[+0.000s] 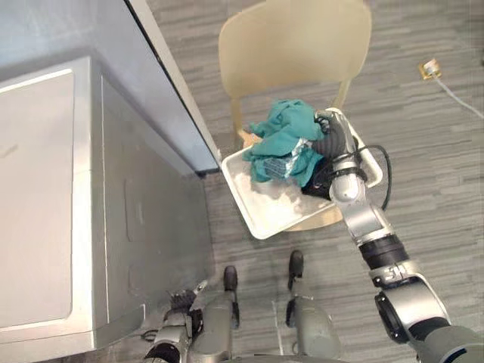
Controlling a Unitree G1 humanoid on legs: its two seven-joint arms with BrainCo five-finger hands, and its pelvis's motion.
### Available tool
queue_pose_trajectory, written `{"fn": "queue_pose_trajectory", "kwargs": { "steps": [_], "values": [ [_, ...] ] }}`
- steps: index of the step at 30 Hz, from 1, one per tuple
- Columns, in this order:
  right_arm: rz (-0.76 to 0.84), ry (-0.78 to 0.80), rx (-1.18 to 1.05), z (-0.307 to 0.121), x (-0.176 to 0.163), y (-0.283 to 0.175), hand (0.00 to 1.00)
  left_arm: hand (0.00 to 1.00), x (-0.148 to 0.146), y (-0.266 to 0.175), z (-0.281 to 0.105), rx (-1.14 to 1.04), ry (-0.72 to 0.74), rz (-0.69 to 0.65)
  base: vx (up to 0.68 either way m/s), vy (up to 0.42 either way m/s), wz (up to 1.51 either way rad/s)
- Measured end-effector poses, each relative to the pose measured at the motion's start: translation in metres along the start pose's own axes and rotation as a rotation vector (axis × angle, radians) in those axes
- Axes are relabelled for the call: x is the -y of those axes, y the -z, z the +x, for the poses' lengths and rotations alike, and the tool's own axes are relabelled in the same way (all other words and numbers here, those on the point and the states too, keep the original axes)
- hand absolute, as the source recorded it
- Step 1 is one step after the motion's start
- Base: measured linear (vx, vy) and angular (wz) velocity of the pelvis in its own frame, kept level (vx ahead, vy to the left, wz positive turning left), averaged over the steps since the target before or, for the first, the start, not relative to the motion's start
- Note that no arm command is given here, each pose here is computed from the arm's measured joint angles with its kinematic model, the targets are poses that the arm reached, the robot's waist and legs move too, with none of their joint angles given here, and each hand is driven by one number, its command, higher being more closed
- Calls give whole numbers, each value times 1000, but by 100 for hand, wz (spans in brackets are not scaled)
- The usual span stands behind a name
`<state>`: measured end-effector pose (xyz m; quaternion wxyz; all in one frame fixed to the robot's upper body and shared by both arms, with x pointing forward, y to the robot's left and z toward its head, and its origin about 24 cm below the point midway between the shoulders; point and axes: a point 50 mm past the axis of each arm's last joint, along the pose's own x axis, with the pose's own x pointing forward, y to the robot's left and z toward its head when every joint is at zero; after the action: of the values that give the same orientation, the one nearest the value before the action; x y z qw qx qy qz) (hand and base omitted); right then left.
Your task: Pick up the laundry basket with both hands and put the clothes into the washing machine.
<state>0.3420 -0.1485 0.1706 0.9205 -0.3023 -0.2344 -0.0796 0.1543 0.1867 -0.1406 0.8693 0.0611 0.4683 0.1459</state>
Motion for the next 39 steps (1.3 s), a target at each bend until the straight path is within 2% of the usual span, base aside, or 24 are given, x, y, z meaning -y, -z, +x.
{"fn": "queue_pose_trajectory", "kwargs": {
  "steps": [4, 7, 19, 23, 29, 39],
  "values": [
    [111, 33, 36, -11, 5, -8, 100, 0, 11, -3, -7, 71, 39, 14, 39, 2, -11],
    [168, 90, 96, -14, 20, -18, 100, 0, 18, -25, -11, 173, 70, 16, 36, 0, -8],
    [181, 122, 69, -19, 29, -10, 100, 0, 38, -95, -44, 528, 191, -40, 24, 2, -2],
    [195, 155, 119, -18, 38, -21, 100, 0, 37, -114, -55, 619, 209, -101, -15, -1, -10],
    [271, 206, 238, -21, 49, -45, 100, 0, 29, -162, -97, 883, 242, -248, -7, -5, -8],
    [360, 219, 335, -26, 47, -65, 100, 0, 19, -204, -146, 1146, 311, -431, -2, -1, -7]
  ]
}}
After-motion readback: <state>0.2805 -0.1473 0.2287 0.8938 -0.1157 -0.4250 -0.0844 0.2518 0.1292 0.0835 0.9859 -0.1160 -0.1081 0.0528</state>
